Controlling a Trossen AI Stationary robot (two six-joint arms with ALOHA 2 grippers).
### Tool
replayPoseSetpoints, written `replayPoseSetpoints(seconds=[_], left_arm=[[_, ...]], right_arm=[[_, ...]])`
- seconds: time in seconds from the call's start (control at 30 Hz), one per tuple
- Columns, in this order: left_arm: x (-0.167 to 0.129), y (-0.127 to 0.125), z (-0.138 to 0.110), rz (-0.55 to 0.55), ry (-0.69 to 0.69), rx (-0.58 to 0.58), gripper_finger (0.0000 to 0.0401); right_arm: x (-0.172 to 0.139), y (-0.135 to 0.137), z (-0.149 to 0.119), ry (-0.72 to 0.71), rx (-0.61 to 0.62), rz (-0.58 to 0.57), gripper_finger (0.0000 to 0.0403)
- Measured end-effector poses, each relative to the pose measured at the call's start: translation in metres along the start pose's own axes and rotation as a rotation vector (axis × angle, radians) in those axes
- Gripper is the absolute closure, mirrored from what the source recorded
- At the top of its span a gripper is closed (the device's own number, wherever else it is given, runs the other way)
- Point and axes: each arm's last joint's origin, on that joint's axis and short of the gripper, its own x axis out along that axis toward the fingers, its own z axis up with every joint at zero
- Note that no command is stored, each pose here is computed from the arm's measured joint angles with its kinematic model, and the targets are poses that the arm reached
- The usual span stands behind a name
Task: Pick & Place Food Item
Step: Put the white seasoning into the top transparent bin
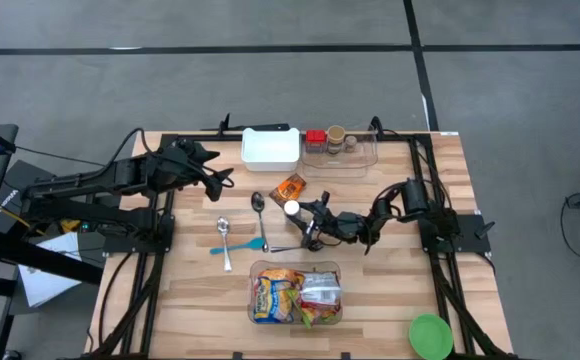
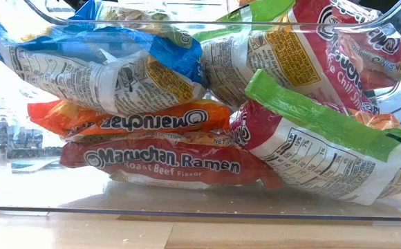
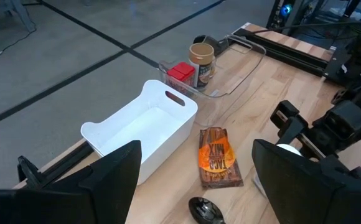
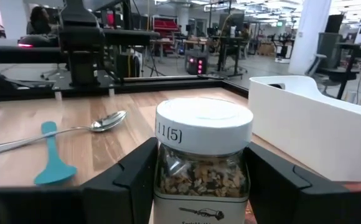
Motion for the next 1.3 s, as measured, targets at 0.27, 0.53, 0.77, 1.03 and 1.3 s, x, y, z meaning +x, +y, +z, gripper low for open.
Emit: replayPoseSetpoints(seconds=[0.27, 0.53, 0.77, 1.03, 1.3], left_arm=[[0.0, 0.0, 0.0, 0.007, -0.002, 0.0, 0.0101], [0.0, 0.0, 0.0, 0.009, -0.002, -0.002, 0.0101], [0.0, 0.0, 0.0, 0.009, -0.002, -0.006, 0.0101], [0.0, 0.0, 0.0, 0.01, -0.001, -0.006, 0.0101], [0.0, -0.001, 0.0, 0.004, 0.001, -0.002, 0.0101]], right_arm=[[-0.001, 0.002, 0.0, 0.001, -0.003, 0.003, 0.0197], [-0.002, 0.004, 0.003, -0.007, -0.023, 0.024, 0.0142], [-0.003, 0.006, 0.01, -0.024, -0.015, 0.03, 0.0137], [-0.005, -0.002, 0.038, -0.05, -0.045, 0.013, 0.0136], [-0.017, -0.01, 0.09, 0.043, -0.004, 0.051, 0.0136]])
